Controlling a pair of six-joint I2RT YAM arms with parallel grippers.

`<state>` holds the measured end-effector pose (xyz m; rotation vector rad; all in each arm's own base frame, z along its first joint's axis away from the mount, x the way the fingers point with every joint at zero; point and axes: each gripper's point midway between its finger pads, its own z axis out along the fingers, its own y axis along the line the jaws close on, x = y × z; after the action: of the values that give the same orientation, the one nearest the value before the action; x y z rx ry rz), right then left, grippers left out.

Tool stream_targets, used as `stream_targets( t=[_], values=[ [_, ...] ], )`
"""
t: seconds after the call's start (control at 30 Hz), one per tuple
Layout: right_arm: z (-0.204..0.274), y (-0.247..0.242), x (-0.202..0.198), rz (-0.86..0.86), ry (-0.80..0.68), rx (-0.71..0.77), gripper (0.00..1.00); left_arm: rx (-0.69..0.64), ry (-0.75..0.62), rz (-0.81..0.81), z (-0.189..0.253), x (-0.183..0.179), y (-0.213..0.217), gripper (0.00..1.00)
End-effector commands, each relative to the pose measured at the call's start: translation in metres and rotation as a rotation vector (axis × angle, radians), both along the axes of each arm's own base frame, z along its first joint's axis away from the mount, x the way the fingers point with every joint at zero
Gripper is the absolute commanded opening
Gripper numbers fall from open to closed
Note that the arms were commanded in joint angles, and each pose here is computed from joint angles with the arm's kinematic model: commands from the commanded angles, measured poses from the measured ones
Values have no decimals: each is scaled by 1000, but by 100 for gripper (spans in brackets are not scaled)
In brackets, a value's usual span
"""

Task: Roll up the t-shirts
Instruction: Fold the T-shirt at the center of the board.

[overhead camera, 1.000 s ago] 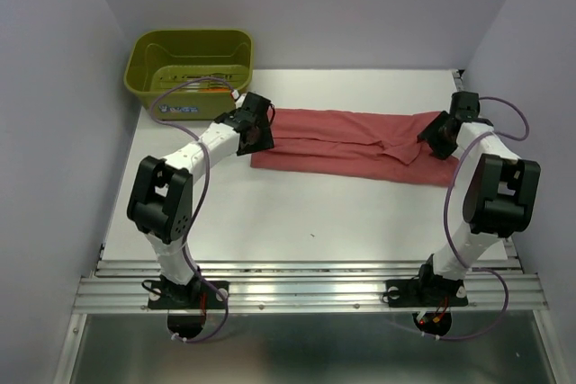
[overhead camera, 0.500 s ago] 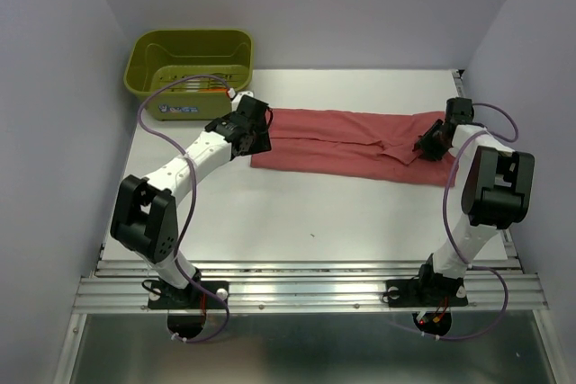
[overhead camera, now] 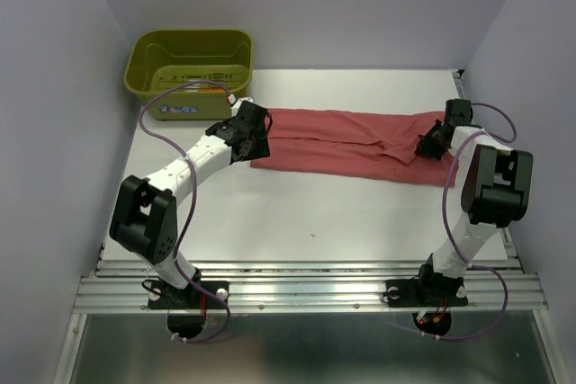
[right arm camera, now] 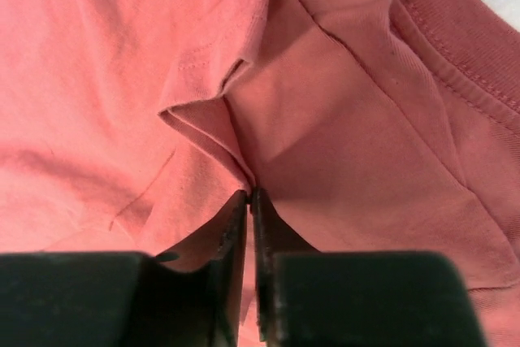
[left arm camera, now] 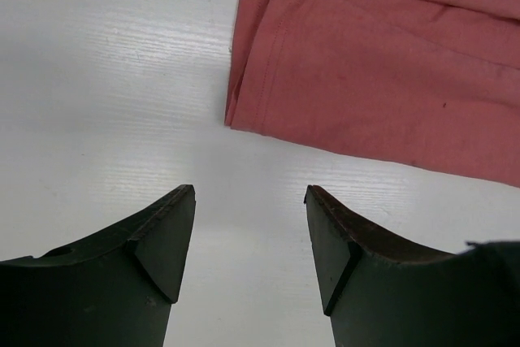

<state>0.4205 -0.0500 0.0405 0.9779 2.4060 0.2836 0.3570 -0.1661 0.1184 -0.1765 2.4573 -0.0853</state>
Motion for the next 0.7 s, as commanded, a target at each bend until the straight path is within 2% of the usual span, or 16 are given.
stream_targets(
  t=[0.0, 0.27, 0.57, 0.63, 0.67],
  values=[
    [7, 2, 16, 27, -69, -6, 1, -20, -57, -2, 18, 1, 2, 68],
    [38, 22, 43, 64, -201, 60, 1, -17, -63, -2, 20, 1, 3, 67],
    [44, 59, 86, 114, -259, 96, 1, -10, -31, -26, 12, -2, 1, 67],
    [44, 66, 97, 111, -276, 110, 11, -4, -21, -30, 10, -3, 0, 67],
    [45, 72, 100, 117, -282, 115, 12, -4, -20, -30, 10, -3, 0, 67]
  ],
)
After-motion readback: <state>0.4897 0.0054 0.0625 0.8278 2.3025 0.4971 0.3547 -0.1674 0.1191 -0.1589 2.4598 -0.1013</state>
